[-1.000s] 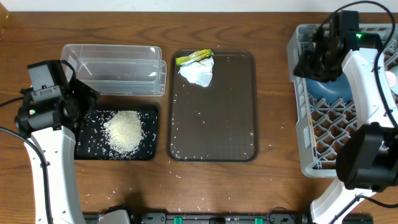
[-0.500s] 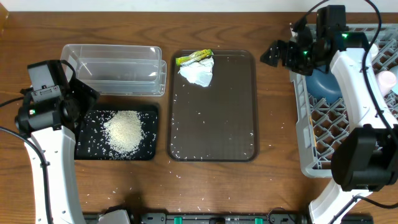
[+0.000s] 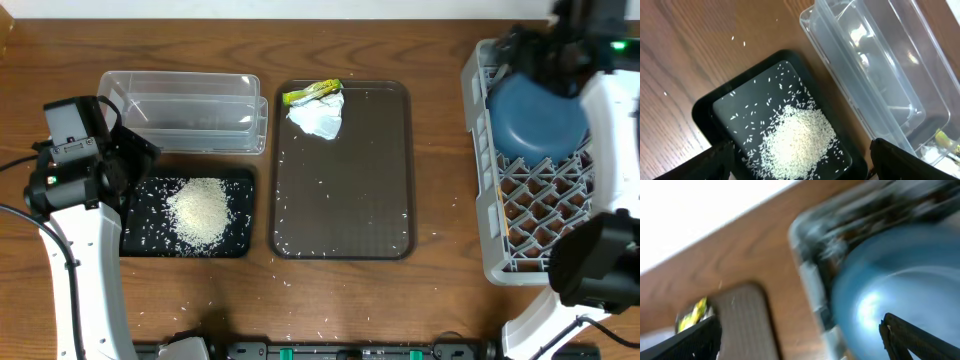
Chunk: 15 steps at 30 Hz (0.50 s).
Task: Sort waste into correct bins and load items into the dishwasher rack
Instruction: 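Open the right gripper and withdraw it above the rack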
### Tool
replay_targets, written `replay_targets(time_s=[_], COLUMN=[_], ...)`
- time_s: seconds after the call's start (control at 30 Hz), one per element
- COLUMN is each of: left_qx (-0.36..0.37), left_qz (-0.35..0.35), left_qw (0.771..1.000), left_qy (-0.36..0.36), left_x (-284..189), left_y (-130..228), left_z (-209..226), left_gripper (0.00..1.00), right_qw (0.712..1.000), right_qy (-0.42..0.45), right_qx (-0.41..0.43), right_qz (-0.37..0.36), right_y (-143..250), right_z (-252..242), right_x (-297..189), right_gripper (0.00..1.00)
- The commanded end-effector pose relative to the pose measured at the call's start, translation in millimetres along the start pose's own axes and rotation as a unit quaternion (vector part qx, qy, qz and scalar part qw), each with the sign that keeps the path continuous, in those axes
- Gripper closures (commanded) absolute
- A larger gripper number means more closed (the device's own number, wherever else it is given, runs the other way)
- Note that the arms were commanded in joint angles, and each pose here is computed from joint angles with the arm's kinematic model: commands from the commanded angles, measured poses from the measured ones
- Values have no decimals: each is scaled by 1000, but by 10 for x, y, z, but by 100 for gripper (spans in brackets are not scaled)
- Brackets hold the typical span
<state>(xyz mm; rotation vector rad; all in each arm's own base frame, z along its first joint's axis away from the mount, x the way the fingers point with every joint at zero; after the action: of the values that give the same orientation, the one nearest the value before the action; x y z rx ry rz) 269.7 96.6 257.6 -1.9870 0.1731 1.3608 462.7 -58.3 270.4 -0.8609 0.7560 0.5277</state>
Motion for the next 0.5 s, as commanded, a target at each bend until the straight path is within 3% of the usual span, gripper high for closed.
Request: replay_targets(time_s=[0.0, 0.47], left_qx=[-12, -6], left_qz=[-12, -6], left_qw=[1000, 1000], left_qy=[-7, 2], left_x=[-30, -29], left_y=[-49, -36], left_z=[24, 4], left_gripper=[10, 10], right_qw=[998, 993], right_qy=[26, 76], right_qx=[35, 73], right_qz=[-40, -45], right_y=[-187, -268], right_z=[-185, -608], right_x=[-196, -295], right_gripper=[1, 1])
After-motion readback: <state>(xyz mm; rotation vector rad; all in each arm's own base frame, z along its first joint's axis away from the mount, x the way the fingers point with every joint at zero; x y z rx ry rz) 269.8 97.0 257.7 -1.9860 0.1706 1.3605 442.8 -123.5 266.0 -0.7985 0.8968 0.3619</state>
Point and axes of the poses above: each gripper's point midway between its finger pads, its own x axis out along the fingers, its own z axis along the line the jaws close on, y = z × x, the point moved 6 cm from there along -x, back along the fingers, and after that the axes turned 5 degrees about x, right-handed, at the moved point
